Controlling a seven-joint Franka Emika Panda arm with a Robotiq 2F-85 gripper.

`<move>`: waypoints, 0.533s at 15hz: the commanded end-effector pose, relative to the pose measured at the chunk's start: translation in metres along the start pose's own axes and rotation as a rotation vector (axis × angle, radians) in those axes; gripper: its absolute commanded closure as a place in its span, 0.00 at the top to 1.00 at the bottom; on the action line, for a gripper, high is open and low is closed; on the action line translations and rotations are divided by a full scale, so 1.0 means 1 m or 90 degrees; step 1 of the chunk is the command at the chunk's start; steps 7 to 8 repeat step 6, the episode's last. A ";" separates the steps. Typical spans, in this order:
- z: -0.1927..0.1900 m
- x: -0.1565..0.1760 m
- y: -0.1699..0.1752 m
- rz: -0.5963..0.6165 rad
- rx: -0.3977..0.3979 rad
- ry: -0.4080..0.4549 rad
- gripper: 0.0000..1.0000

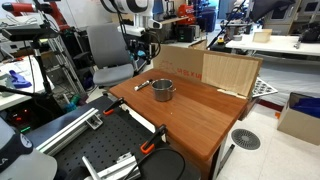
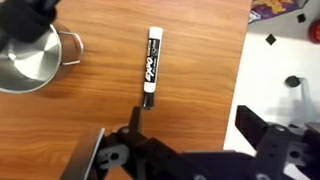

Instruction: Take the marker out of the pot and put it on the table

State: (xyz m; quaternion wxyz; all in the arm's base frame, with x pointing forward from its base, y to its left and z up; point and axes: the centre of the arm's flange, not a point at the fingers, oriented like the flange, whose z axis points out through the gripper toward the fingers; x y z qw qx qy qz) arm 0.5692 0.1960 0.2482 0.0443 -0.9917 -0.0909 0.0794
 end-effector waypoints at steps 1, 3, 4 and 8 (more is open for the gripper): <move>0.000 0.000 0.000 0.000 0.000 0.003 1.00; 0.001 0.000 0.001 0.000 0.000 0.005 1.00; 0.001 0.000 0.001 0.001 0.000 0.005 1.00; 0.001 0.000 0.001 0.001 0.000 0.005 1.00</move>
